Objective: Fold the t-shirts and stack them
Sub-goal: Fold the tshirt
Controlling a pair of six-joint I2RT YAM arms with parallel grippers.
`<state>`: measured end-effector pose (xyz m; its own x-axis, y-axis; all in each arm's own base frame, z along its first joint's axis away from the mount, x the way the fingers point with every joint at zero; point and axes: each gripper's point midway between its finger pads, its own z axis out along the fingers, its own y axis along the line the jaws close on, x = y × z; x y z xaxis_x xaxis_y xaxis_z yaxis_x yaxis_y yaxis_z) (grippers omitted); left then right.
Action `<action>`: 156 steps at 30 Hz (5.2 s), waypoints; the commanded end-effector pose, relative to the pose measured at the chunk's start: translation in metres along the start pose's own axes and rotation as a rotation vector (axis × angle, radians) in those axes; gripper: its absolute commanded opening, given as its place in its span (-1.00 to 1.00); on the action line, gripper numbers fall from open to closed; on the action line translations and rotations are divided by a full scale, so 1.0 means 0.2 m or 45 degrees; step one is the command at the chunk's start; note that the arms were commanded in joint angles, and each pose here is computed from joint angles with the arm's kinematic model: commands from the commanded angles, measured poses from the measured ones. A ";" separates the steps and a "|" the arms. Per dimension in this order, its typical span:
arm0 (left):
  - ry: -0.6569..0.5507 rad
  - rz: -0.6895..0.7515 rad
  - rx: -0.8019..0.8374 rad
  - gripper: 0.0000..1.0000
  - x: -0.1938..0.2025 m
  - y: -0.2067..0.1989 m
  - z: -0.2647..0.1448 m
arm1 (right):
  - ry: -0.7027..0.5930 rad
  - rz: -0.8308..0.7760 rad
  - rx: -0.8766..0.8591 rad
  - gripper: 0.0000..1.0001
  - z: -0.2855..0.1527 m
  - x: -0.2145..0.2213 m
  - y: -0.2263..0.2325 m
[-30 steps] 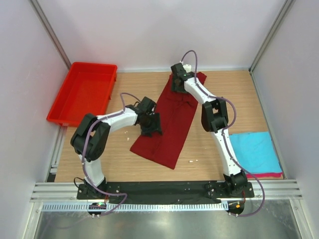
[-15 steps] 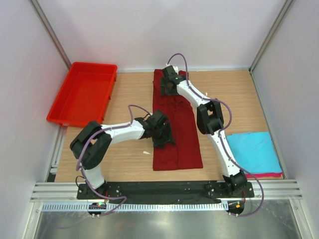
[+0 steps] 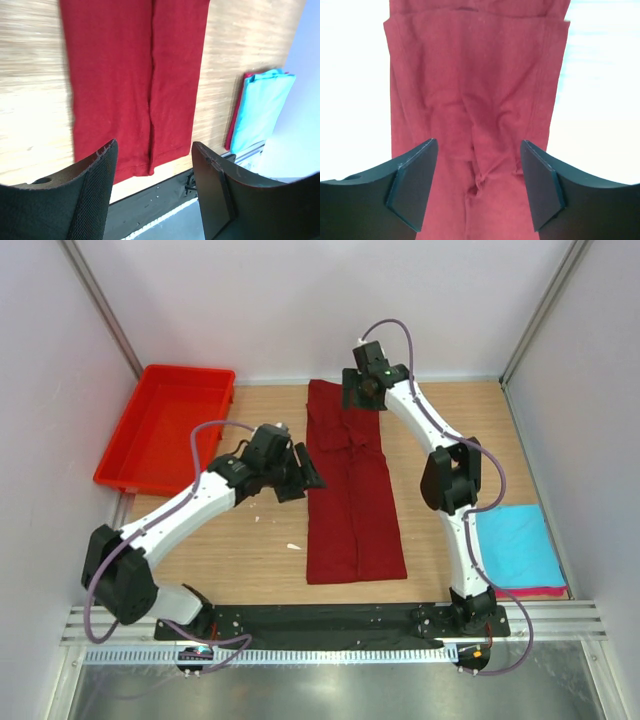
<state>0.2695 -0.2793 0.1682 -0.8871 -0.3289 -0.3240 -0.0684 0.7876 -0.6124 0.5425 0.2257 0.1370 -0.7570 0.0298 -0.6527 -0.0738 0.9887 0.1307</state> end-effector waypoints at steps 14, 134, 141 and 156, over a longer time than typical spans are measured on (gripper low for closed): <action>-0.019 -0.132 0.002 0.23 0.10 0.21 -0.09 | 0.021 -0.071 0.087 0.09 0.35 0.30 0.11; 0.071 -0.385 -0.004 -1.00 -0.44 0.26 0.47 | 0.520 0.578 -0.313 -0.97 -0.21 0.58 -0.33; 0.104 -0.410 -0.015 -1.00 -0.47 0.31 0.56 | 0.530 0.618 -0.363 -0.95 -0.14 0.55 -0.35; -0.094 -0.018 -0.178 -0.06 -0.70 0.23 0.33 | 0.403 0.571 -0.285 -0.04 -0.21 0.37 -0.55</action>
<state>0.4309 -0.2338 0.0903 -0.8542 -0.4561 -0.2498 -0.2638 0.7941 -0.5476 0.4796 0.1007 0.0481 -0.8785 0.4659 -0.1054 0.3329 0.7554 0.5645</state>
